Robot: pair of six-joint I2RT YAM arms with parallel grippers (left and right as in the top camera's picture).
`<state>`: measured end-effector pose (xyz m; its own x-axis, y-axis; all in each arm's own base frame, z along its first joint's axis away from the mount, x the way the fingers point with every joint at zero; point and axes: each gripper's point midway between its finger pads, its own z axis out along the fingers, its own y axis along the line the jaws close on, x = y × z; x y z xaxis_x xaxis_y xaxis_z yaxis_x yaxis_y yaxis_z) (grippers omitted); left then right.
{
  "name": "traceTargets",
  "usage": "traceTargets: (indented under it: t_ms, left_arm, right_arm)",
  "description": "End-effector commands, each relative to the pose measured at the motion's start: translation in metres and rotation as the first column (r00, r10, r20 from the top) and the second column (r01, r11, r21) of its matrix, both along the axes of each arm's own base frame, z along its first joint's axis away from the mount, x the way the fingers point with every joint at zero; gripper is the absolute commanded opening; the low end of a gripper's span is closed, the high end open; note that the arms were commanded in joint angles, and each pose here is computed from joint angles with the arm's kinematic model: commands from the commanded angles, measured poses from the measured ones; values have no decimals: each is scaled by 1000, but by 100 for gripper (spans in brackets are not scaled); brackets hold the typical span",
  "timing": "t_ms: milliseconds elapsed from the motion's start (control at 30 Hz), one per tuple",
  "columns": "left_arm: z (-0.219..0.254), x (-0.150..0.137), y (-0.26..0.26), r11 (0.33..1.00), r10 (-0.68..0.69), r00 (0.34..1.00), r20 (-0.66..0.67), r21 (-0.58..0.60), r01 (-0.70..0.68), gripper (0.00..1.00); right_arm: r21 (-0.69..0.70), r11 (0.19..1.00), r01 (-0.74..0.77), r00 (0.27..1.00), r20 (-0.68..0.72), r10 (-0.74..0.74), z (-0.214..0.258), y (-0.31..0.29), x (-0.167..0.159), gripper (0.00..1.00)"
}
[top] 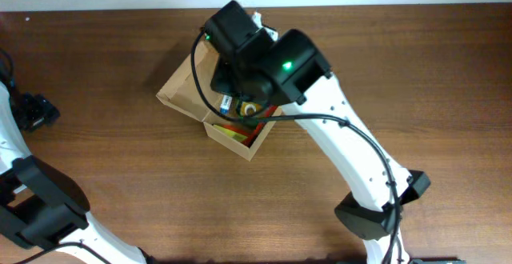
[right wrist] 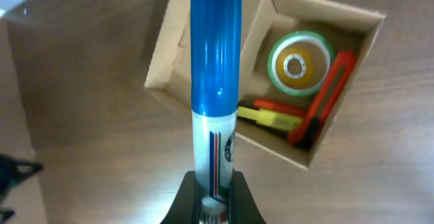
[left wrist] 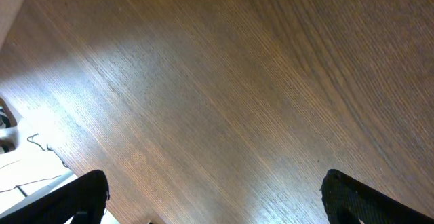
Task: Pack container
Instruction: 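Lower the blue marker into the box beside the tape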
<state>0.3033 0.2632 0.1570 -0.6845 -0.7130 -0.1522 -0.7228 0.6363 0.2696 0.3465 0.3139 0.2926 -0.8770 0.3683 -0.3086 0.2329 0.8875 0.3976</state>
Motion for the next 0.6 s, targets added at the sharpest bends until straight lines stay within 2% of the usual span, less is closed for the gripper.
traceTargets:
  t_ms: [0,100,233,400,567]
  left_arm:
    - [8,-3,1,1000,-6,1000,12,13,6,100]
    - [8,-3,1,1000,-6,1000,12,13,6,100]
    - [8,-3,1,1000,-6,1000,12,13,6,100]
    - [8,-3,1,1000,-6,1000,12,13,6,100]
    - [8,-3,1,1000,-6,1000,12,13,6,100]
  right_arm:
    - [5,986,167,985,-41,-167,-24,2,15,4]
    - [-33,977,212,972,-93,-214,-55,7,24,4]
    - [-105,966,236,934,-249,-255,-112,-1,30,4]
    - [-190,936,295,893,-294,-341,-136,-35,42,4]
    - [-258,920,296,846,-375,-377,-170,-47,30,4]
